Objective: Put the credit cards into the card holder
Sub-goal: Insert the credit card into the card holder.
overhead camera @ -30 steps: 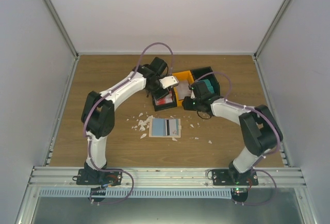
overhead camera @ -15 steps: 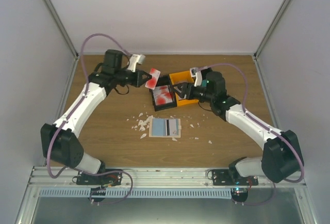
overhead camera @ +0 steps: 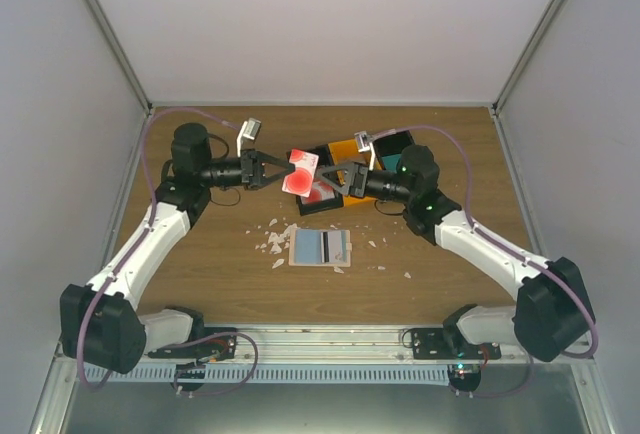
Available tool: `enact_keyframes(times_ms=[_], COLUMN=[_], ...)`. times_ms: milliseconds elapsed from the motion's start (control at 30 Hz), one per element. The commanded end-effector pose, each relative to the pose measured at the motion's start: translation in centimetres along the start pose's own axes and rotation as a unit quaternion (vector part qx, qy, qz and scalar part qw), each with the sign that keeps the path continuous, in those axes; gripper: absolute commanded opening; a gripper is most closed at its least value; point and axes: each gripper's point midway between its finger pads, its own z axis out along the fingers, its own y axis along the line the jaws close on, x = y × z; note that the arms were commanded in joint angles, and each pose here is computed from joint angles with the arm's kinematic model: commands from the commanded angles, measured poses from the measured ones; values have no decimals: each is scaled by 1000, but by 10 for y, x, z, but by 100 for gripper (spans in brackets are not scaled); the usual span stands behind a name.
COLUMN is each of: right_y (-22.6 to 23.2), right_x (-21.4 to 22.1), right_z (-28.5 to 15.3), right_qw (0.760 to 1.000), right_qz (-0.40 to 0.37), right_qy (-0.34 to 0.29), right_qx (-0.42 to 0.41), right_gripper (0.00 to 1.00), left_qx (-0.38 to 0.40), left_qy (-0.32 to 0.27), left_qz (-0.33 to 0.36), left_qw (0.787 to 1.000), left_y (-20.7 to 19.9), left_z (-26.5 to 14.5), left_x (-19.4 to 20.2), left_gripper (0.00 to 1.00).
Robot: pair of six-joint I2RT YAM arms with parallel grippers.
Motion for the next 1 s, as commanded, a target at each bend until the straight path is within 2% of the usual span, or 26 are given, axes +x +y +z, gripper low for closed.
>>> enact_keyframes(times_ms=[0,133,333,500,800,967], right_y=[16,17,23,24,23,24], right_x=[7,9,15,17,41,39], right_z=[10,17,27,29,22,22], right_qw=[999,998,996,994,988,988], right_qz=[22,36,42,64,119,117], right_qy=[20,27,39,36,23,19], right_qx=[-40,-47,-66,-78,-99,-101], right_gripper=[49,40,34,22,14,1], left_qx=[60,66,63,53,32,28], left_qy=[21,25,27,23,-25,-19], left_qz=[-17,-37,-35,-46,-68,-70], left_qw=[998,997,997,997,997,997], left_y=[-35,-37,-35,-25,-5,2], left_z=[-7,-8,-8,-8,-6,-5], left_x=[6,9,12,15,6,11], left_gripper=[0,0,0,0,0,1])
